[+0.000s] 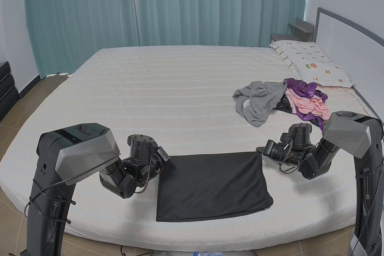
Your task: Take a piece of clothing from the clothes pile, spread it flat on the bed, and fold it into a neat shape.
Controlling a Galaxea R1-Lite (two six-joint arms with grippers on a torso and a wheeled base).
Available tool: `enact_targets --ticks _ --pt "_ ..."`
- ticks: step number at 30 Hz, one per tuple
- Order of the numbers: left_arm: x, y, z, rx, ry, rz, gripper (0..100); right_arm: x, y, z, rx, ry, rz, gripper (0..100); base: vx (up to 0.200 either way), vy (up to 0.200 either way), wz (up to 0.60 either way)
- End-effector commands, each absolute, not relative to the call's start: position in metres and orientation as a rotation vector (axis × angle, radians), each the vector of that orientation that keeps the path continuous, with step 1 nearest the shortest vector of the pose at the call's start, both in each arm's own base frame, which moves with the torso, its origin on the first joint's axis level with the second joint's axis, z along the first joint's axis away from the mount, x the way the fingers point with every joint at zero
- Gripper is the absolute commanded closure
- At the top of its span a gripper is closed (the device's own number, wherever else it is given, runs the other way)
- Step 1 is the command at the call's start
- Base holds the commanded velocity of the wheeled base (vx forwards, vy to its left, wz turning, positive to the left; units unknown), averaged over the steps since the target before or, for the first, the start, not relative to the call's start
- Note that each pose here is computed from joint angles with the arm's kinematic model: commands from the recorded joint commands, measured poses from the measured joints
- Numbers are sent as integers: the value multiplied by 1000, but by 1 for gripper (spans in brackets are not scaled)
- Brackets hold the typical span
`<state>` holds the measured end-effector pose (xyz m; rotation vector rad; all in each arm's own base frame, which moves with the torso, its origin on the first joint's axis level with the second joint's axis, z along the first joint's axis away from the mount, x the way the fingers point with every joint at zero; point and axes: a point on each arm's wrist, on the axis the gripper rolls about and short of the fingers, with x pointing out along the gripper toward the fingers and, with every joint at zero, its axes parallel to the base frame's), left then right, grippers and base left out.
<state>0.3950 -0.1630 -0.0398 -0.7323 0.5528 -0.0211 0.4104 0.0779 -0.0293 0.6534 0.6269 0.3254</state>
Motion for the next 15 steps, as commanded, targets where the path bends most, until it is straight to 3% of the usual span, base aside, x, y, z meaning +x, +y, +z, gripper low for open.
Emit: enact_targets --ticks 1,8,15 --pt "395 -162 -38 -745 552 -19 0 409 79 -27 652 620 331 0 0 0 0" --pt "384 -157 -35 -804 569 13 0 390 74 7 664 602 342 0 0 0 0" --pt "336 -127 -21 -898 627 -21 0 305 64 14 700 779 366 0 0 0 0"
